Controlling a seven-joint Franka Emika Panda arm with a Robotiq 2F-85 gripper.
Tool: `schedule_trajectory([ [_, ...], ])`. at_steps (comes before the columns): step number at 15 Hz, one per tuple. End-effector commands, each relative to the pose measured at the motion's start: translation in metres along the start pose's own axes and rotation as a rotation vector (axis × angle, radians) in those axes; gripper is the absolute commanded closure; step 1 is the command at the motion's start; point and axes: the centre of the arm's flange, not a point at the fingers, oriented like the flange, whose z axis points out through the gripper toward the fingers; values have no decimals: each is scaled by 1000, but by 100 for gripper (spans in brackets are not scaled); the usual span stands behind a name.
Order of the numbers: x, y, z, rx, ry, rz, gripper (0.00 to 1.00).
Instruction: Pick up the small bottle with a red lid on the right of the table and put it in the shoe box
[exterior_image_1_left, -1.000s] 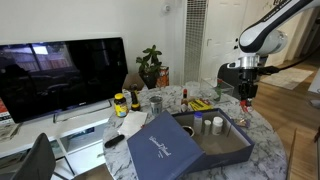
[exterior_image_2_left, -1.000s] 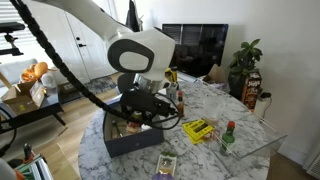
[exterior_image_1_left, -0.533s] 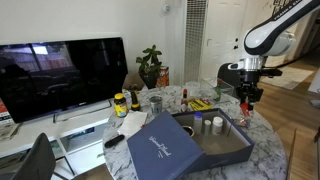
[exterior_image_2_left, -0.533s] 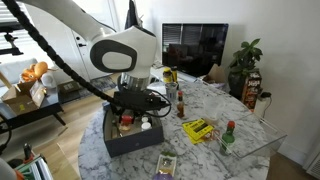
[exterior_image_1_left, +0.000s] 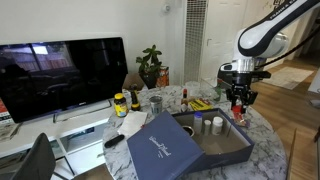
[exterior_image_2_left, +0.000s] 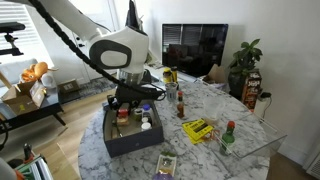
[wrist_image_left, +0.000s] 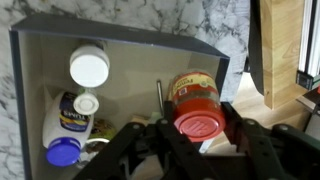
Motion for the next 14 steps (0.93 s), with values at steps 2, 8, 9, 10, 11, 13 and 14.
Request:
schedule_trajectory([
  [2, 40, 7, 43, -30, 30, -255, 76],
  [8, 48, 16, 68, -37, 119, -334, 51],
  [9, 47, 22, 78, -23, 136, -351, 51],
  [10, 46, 28, 86, -12, 142, -358, 51],
  [11, 46, 33, 91, -6, 144, -361, 51],
  [13, 51, 36, 94, -60, 154, -433, 76],
  [14, 54, 39, 98, -78, 166, -468, 76],
])
